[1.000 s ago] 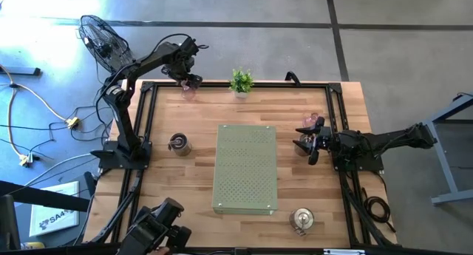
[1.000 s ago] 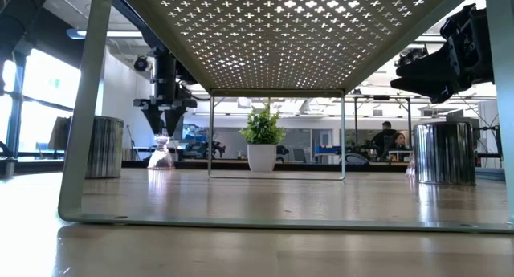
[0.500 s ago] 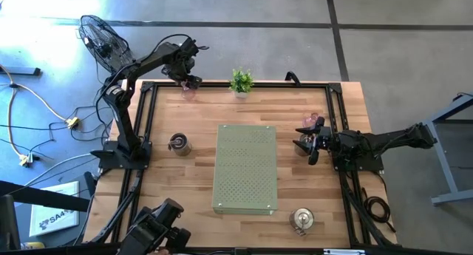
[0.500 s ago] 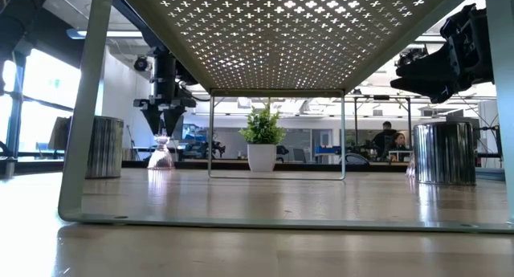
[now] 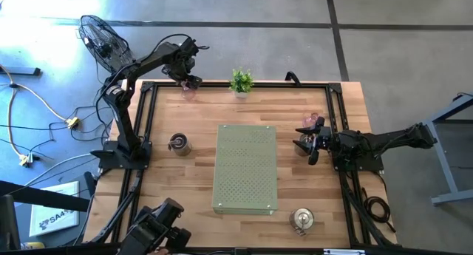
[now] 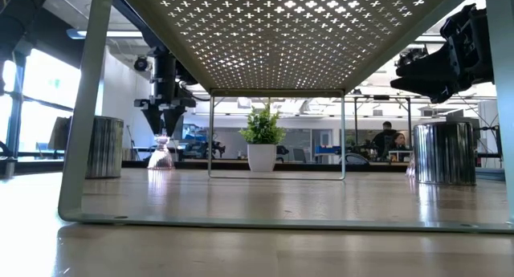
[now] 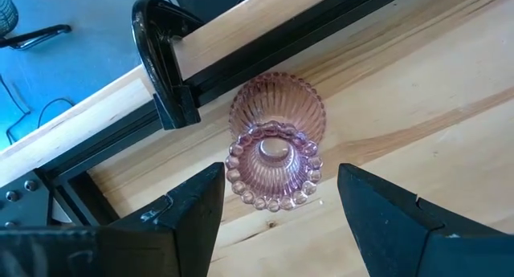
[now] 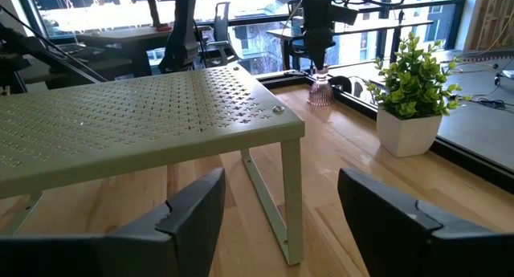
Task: Pick & Place candle stick holders
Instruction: Put the top pink transparent candle holder on the shelf
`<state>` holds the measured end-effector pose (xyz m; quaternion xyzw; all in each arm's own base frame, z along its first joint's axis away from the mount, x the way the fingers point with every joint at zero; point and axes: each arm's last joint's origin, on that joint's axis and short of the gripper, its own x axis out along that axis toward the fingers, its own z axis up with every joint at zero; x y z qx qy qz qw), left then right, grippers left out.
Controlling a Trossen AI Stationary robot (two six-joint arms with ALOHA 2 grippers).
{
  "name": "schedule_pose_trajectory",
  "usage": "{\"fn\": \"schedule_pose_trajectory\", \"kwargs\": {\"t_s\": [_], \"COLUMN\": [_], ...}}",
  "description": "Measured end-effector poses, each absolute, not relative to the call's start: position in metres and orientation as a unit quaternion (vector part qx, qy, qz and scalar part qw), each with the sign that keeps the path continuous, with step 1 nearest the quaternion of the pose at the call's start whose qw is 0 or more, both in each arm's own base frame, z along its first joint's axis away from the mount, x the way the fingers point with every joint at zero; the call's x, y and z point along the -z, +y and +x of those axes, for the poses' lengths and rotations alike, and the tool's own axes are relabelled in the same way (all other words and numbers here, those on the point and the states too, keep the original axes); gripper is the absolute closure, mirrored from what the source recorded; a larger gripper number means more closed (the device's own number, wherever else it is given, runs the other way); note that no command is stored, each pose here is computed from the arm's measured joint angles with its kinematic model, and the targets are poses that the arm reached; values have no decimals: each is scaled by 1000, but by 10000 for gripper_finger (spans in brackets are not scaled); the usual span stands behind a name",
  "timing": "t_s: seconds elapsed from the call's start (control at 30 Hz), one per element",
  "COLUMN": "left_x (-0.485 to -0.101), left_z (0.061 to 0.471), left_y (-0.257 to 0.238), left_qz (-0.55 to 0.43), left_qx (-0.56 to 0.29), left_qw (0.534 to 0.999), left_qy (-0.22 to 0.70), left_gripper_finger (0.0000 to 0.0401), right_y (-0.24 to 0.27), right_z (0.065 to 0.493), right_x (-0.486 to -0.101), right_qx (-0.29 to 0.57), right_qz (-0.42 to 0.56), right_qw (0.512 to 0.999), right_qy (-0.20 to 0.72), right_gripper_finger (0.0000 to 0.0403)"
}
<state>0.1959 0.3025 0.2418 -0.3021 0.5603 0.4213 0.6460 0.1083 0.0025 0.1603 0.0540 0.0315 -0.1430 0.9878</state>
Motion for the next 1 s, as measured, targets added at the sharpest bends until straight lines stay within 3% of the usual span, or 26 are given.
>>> {"fn": "schedule_pose_trajectory", "kwargs": {"t_s": [1.0], "left_x": [-225], "left_z": [200], "left_y": [308], "left_qz": [-312], "left_qx": [-414], "left_qw": [632], "left_qy": [577], "left_gripper_finger": [164], "right_y": [2], "right_z": [108], "right_x": [-159], "right_qx": [143], "right_qz": [53], "right_qw": [988], "right_qy": [38], "right_gripper_finger": [166]}}
